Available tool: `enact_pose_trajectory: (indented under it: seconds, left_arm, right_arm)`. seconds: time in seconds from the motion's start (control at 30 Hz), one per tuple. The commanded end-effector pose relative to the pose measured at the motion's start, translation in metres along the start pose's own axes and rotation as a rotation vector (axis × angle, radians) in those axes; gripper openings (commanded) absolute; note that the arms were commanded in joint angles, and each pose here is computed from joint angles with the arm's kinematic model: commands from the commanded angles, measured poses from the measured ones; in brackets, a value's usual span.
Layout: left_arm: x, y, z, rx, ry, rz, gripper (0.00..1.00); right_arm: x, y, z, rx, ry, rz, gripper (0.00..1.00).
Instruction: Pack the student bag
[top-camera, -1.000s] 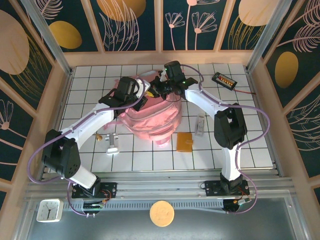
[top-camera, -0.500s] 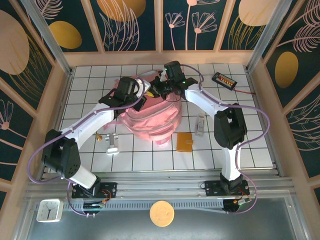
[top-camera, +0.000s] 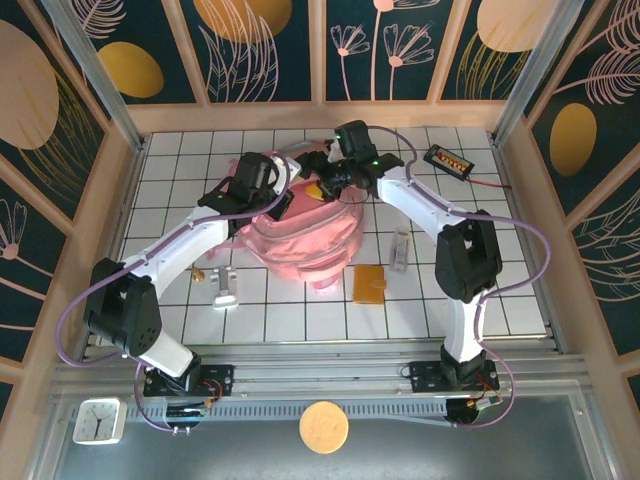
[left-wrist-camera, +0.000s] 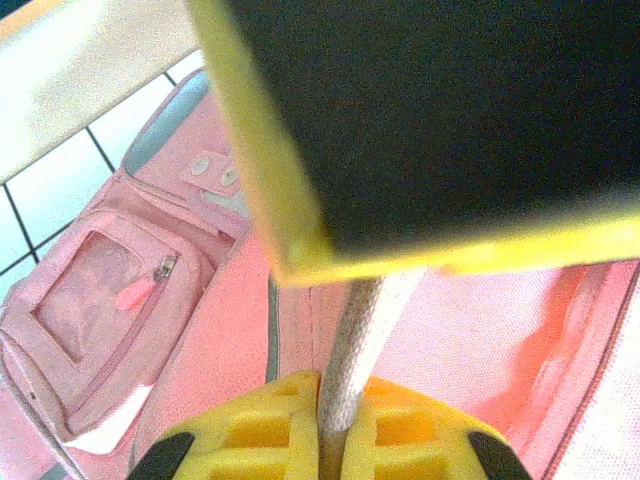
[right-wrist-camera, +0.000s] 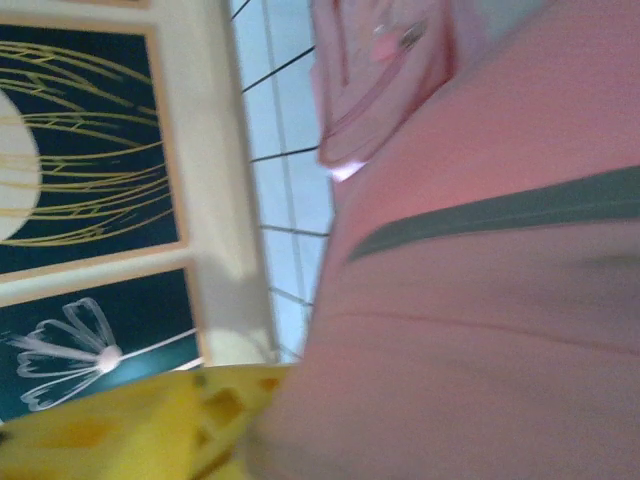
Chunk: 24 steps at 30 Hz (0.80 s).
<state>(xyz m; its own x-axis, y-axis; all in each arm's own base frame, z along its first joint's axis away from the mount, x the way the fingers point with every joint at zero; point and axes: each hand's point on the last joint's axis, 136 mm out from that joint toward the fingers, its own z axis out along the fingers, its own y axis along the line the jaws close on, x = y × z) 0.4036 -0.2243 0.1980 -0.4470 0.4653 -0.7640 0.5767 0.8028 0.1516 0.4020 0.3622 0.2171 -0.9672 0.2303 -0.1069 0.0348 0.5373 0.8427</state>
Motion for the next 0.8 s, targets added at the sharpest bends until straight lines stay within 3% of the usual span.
enact_pose_trajectory:
  seconds: [0.0, 0.17, 0.27, 0.4, 0.57, 0.77]
  left_arm:
    - [0.010, 0.004, 0.007, -0.017, 0.029, -0.015, 0.00]
    - [0.007, 0.006, 0.009, -0.027, 0.019, -0.058, 0.00]
    - [0.006, 0.006, 0.010, -0.027, 0.013, -0.075, 0.00]
    - [0.001, 0.005, 0.008, -0.023, -0.010, -0.084, 0.00]
    - [-0.003, 0.006, 0.006, -0.022, -0.031, -0.128, 0.00]
    - [-0.011, 0.004, 0.003, -0.002, -0.050, -0.199, 0.00]
  right_arm:
    - [0.005, 0.045, -0.046, -0.084, -0.066, -0.109, 0.99]
    - [-0.015, 0.026, -0.086, 0.044, -0.210, -0.188, 0.99]
    - [-0.024, 0.011, -0.111, 0.203, -0.298, -0.270, 0.99]
    - [-0.030, -0.019, -0.146, 0.348, -0.392, -0.253, 0.99]
    - [-0.018, -0.038, -0.169, 0.197, -0.387, -0.202, 0.99]
    - [0.009, -0.108, -0.178, 0.496, -0.310, -0.171, 0.99]
